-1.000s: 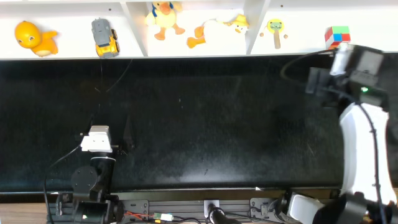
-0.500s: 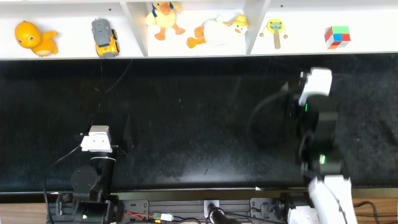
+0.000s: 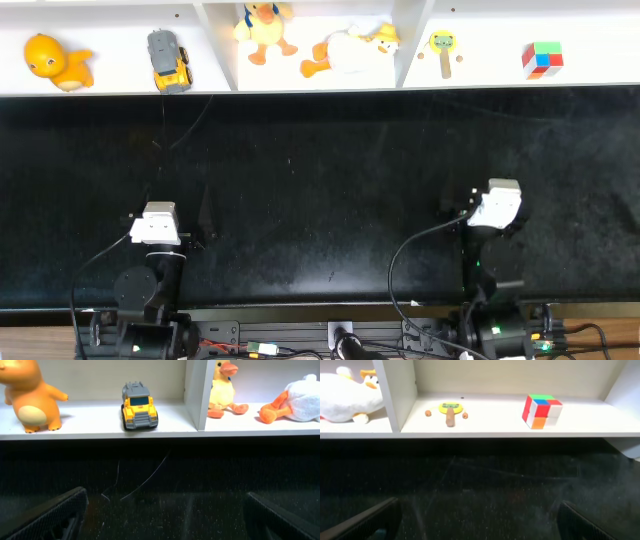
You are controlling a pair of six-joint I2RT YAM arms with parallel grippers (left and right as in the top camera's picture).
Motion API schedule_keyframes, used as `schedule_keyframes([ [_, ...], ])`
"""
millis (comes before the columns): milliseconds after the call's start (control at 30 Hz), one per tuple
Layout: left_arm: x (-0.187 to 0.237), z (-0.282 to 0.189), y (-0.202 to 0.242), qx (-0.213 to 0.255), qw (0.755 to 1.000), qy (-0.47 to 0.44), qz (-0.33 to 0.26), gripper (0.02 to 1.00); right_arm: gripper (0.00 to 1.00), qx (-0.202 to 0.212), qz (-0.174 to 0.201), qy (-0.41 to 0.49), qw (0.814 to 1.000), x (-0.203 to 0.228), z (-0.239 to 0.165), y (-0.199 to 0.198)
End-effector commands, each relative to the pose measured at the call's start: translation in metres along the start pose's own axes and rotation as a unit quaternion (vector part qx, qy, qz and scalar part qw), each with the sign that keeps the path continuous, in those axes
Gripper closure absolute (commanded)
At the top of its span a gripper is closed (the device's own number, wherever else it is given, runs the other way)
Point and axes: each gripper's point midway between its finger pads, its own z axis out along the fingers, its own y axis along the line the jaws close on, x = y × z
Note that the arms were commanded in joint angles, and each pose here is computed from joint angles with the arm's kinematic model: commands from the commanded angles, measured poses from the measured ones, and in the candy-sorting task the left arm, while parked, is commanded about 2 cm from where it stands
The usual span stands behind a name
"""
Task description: Store Toys
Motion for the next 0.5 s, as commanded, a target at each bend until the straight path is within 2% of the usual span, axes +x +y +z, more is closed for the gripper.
schedule_keyframes([
  [33, -0.001, 0.0, 0.0, -0.001, 1.0, -0.004, 0.004, 0.02, 0.005, -0.018, 0.005, 0.002, 1.0, 0.024, 0.0, 0.007],
  [100, -0.001, 0.0, 0.0, -0.001, 1.0, -0.004, 0.004, 0.02, 0.005, -0.036, 0.009, -0.014, 0.999, 0.024, 0.0, 0.013],
  [233, -0.001, 0.0, 0.0, -0.001, 1.0, -0.004, 0.004, 0.02, 0.003, -0.037, 0.014, -0.04, 0.998, 0.012, -0.004, 0.012],
  [400, -0.001, 0.0, 0.0, -0.001, 1.0, -0.004, 0.004, 0.02, 0.005, -0.032, 0.032, -0.12, 0.992, -0.024, -0.016, 0.006],
  [500, -0.001, 0.0, 0.0, -0.001, 1.0, -0.004, 0.004, 0.02, 0.003, -0.029, 0.029, -0.108, 0.993, -0.018, -0.015, 0.005],
])
